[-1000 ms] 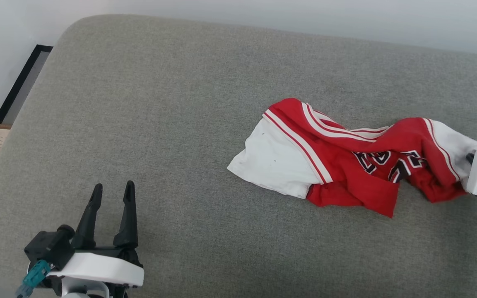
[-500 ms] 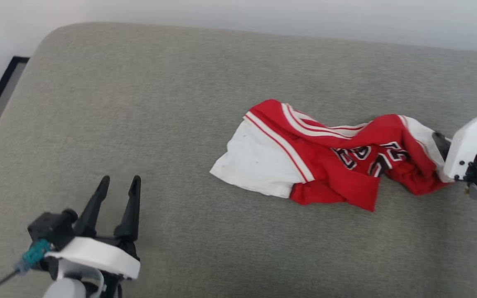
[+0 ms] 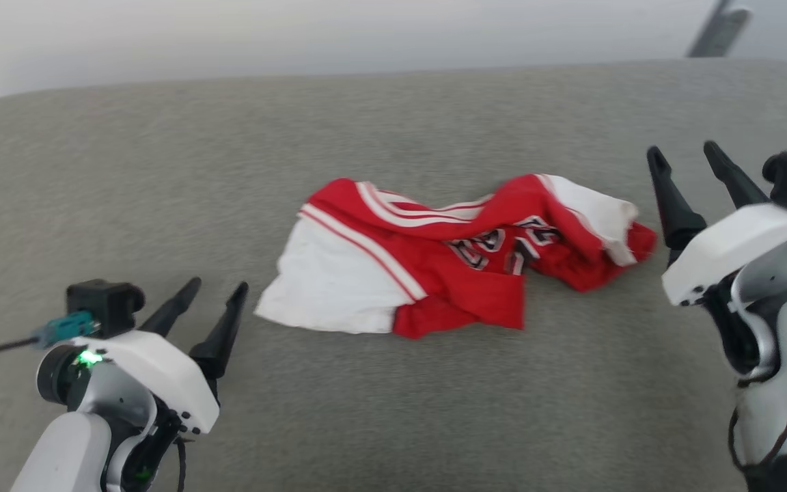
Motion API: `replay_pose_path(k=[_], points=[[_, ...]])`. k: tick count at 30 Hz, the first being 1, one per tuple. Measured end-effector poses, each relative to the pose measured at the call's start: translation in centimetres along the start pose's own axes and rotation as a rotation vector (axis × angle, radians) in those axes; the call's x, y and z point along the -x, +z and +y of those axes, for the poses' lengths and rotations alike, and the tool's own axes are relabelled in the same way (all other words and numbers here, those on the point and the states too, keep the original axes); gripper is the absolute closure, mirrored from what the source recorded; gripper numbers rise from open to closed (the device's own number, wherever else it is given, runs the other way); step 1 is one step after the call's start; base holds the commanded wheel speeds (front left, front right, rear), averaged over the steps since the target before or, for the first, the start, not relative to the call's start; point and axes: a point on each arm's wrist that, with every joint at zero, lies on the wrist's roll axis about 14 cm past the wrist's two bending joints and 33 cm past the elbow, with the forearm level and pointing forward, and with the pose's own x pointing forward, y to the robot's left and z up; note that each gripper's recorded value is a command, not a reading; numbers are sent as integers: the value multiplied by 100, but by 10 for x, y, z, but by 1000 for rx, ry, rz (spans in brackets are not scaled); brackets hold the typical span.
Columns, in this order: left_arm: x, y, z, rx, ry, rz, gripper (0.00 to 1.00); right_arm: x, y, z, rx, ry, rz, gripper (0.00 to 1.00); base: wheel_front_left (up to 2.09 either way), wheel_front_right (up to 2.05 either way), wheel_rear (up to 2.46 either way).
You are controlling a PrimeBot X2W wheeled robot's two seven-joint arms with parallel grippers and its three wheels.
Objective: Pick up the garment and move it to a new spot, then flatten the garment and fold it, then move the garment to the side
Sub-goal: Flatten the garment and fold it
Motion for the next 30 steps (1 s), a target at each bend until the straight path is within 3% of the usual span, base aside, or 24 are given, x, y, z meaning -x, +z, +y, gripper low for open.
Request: replay_pose_path(k=[6, 14, 27, 28, 29, 30], points=[[-23, -24, -19, -31, -48, 207, 0, 32, 31, -4, 37, -26, -230, 0, 0, 0, 0], [-39, -56, -14, -79, -5, 443, 0, 63, 35, -10, 72, -80, -366, 0, 0, 0, 0], [-63, -79, -5, -119, 49, 622, 0, 72, -4, -9, 14, -101, -301, 0, 0, 0, 0], [-65, -79, -5, -119, 49, 631, 56, 71, -5, -8, 6, -99, -296, 0, 0, 0, 0], [-67, -80, -4, -118, 51, 637, 100, 70, -7, -8, 4, -98, -291, 0, 0, 0, 0], [-69, -80, -4, -112, 54, 642, 100, 69, -8, -7, 3, -96, -287, 0, 0, 0, 0]])
